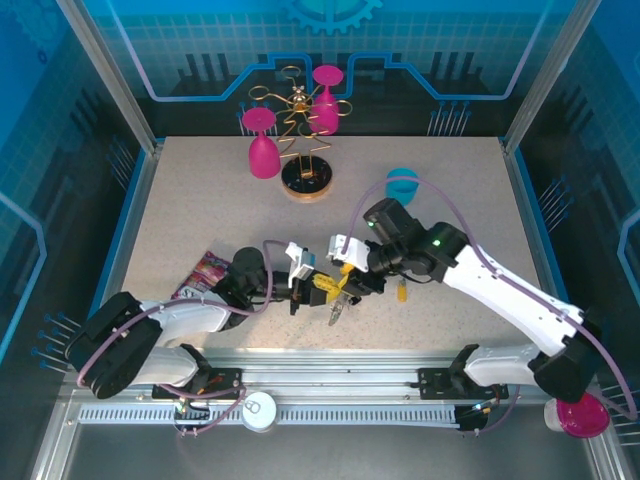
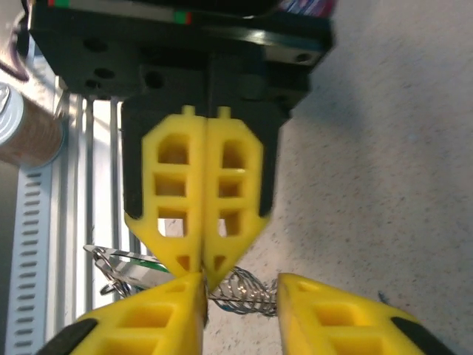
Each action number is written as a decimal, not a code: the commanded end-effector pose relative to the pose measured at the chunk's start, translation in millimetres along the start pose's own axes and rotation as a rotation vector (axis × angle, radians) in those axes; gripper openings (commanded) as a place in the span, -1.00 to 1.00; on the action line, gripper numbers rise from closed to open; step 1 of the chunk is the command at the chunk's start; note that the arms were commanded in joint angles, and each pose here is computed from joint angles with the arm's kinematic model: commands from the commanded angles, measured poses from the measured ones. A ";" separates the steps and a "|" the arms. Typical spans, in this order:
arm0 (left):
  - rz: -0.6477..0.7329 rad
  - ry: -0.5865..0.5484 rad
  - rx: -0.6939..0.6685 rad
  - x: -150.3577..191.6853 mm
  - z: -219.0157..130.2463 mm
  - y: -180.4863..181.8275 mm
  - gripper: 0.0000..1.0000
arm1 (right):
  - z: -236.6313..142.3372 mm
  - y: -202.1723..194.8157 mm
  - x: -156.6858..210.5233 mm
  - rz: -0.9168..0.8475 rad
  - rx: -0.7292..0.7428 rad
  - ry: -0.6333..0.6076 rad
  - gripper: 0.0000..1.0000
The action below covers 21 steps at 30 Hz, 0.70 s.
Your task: Put the keys on the keyring
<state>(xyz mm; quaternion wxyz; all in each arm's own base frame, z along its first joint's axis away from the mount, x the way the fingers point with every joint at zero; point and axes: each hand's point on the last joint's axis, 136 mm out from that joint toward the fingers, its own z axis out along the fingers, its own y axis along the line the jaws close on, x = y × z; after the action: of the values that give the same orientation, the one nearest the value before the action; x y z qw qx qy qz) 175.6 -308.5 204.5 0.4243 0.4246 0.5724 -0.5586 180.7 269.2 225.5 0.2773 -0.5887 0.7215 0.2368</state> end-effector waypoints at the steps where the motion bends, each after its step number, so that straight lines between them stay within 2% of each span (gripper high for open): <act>1: 0.119 -0.057 -0.009 -12.7 -6.1 -6.2 -1.00 | -23.0 -14.4 -19.0 0.046 0.095 -0.208 -0.33; 6: 0.139 -0.077 -0.006 -13.8 -7.4 -7.4 -1.00 | -21.4 -1.5 -7.6 0.025 0.117 -0.412 -0.38; 10: 0.132 -0.097 0.008 -15.4 -6.8 -8.5 -1.00 | -15.7 7.3 -2.7 0.018 0.099 -0.524 -0.44; 21: 0.130 -0.114 0.019 -17.9 -6.3 -9.4 -1.00 | -6.6 21.3 1.7 0.013 0.018 -0.577 -0.49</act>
<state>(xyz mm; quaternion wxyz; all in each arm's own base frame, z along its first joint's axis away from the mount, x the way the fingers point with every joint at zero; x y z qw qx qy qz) 173.0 -304.7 217.5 0.4723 0.4305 0.5306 -0.5568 163.8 262.7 213.1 0.4550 -0.4876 0.6493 0.3654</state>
